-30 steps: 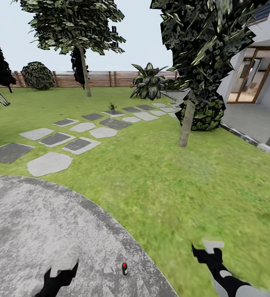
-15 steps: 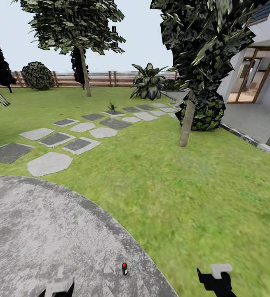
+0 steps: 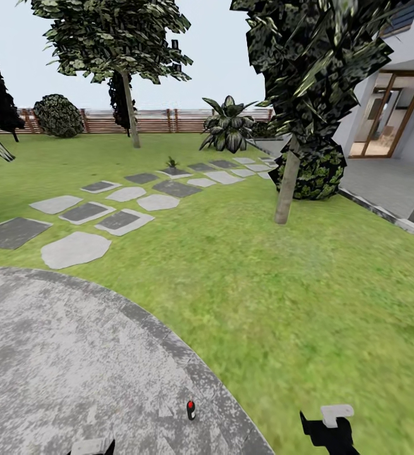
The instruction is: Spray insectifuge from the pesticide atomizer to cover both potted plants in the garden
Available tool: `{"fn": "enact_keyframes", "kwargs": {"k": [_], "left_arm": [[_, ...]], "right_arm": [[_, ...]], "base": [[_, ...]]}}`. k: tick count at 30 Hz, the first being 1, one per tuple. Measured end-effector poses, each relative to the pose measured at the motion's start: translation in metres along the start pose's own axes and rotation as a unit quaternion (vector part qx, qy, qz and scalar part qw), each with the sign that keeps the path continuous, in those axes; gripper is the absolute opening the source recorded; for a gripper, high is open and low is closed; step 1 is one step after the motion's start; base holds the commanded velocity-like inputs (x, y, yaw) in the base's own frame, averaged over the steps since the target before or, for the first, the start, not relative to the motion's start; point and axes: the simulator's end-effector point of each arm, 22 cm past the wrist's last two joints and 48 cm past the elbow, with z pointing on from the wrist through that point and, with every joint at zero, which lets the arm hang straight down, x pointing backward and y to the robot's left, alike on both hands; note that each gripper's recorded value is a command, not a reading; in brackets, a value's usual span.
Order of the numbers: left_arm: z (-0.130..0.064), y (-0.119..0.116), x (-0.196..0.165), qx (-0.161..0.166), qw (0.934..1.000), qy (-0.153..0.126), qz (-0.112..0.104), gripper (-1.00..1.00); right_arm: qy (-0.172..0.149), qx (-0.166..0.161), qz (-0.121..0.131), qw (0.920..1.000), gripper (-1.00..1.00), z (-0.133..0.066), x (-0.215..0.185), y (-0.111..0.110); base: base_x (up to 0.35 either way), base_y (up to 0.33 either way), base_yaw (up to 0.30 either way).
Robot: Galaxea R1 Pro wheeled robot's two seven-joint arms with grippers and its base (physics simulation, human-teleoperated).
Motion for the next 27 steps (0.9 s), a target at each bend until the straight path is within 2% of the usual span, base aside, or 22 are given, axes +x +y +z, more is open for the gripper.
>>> {"fn": "enact_keyframes", "kwargs": {"k": [27], "left_arm": [[0.032,-0.002,0.040,0.004,1.0000,0.002,0.005,1.00]], "right_arm": [[0.009,-0.005,0.001,1.0000,1.00,0.027,0.051,0.016]], "base": [[0.000,0.000,0.000]]}}
